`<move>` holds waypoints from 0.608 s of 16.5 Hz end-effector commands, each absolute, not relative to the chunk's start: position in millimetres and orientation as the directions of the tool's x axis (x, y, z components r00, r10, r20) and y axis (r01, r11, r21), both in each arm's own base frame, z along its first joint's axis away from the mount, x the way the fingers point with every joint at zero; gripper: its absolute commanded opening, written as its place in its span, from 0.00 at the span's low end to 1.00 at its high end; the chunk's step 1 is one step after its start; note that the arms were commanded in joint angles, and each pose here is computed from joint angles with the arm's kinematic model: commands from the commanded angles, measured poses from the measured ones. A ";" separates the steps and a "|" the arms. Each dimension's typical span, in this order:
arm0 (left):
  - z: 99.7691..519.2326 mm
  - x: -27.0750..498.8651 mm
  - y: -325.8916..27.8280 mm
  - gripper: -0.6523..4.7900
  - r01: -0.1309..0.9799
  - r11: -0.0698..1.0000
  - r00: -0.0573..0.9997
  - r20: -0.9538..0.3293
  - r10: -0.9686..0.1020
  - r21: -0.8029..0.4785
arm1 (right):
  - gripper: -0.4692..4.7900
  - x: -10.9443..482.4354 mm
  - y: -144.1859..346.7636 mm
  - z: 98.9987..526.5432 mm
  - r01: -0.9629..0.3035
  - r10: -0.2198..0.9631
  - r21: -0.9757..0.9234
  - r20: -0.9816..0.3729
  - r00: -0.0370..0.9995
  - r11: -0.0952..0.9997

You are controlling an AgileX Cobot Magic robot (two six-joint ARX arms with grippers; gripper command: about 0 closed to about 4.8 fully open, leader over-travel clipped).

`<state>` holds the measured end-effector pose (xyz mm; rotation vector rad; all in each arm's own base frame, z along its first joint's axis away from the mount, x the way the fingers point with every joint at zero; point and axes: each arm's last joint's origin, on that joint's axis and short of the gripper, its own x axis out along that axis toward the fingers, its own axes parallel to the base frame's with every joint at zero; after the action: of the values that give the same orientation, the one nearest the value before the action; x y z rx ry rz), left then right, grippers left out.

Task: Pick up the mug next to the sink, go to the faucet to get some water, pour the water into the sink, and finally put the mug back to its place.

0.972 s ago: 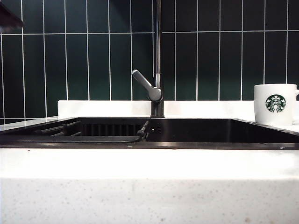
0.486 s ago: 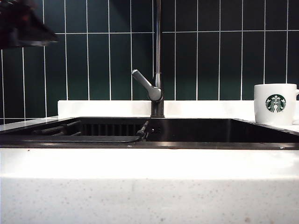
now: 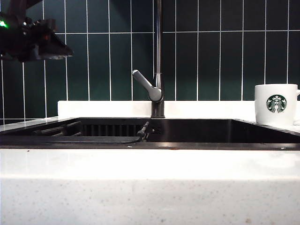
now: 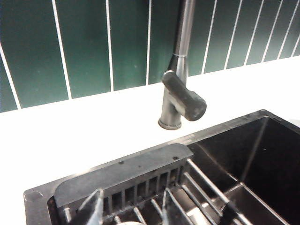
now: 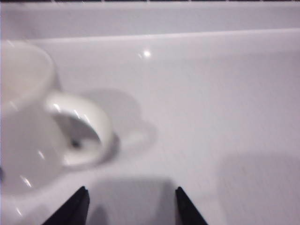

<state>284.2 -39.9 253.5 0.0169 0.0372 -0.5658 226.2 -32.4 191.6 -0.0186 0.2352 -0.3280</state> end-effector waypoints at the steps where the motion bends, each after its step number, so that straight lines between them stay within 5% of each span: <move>1: 251.5 288.0 -41.3 0.41 0.556 0.831 0.831 -0.032 -0.556 0.009 | 0.56 240.3 -33.5 212.5 0.303 -0.304 -0.033 -0.143 0.942 0.952; 10: 270.1 314.3 -43.8 0.47 0.557 0.830 0.830 -0.015 -0.557 0.017 | 0.56 273.6 -36.8 193.2 0.275 -0.283 -0.067 -0.202 0.938 0.959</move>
<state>311.6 -42.9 266.9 0.0210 0.0142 -0.5812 272.0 -36.8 190.6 -0.0385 0.2393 -0.2918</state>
